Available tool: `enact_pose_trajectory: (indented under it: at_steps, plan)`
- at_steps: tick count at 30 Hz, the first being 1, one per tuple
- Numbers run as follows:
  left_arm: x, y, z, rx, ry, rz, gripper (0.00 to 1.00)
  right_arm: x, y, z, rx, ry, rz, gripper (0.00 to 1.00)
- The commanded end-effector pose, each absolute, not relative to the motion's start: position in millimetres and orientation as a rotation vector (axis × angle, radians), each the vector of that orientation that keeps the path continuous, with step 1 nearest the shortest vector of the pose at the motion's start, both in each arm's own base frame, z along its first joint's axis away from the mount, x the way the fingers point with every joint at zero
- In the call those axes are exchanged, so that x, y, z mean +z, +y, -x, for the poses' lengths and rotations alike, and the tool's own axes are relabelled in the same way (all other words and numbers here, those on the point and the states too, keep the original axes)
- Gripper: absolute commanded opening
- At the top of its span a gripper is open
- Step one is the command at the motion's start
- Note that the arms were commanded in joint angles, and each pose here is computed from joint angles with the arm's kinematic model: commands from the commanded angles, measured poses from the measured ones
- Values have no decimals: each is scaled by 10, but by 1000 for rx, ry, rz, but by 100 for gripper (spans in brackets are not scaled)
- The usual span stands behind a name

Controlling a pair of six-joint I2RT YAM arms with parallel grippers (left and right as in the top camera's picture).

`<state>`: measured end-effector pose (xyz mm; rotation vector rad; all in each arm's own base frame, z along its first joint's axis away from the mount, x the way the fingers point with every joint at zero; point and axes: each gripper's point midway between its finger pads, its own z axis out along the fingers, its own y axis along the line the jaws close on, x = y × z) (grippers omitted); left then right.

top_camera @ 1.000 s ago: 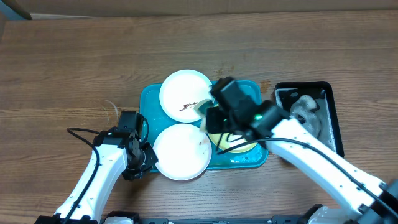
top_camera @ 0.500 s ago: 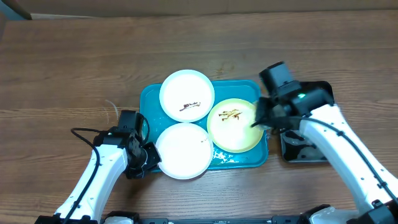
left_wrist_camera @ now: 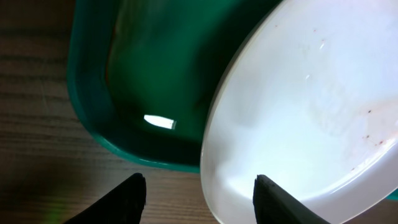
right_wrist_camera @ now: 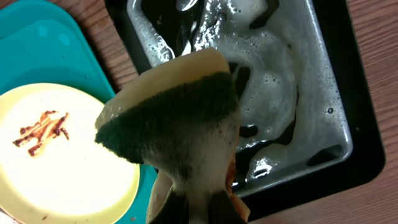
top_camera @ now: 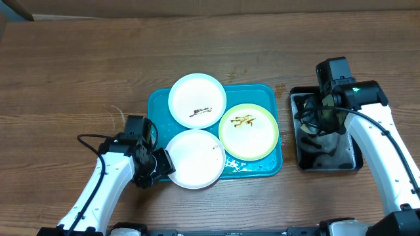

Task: Clean dirty plates on tray and stack at the side

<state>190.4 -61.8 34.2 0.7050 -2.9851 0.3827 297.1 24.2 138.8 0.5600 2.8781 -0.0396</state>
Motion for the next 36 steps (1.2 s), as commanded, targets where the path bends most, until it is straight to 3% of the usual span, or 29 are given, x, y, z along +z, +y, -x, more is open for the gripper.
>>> enact_pose_trajectory:
  at_steps: [1, 13, 16, 22, 30, 36]
  plan:
    - [331, -655, -1929, 400, -2973, -720, 56, 1461, 222, -2999, -47, 2858, -524, 4]
    - [146, -877, -1807, 427, -2914, -606, 49, 1457, 220, -2980, -50, 2866, -525, 4]
    - [126, -910, -1838, 433, -2927, -586, 40, 1455, 219, -2971, -52, 2869, -525, 4]
    - [125, -904, -1841, 430, -2929, -587, 5, 1451, 215, -2948, -57, 2878, -526, 4]
    - [199, -759, -1850, 344, -2932, -635, 4, 1449, 214, -2939, -60, 2882, -526, 4]
    - [687, -484, -2140, 210, -3067, -660, 4, 1448, 210, -2932, -63, 2884, -527, 4]
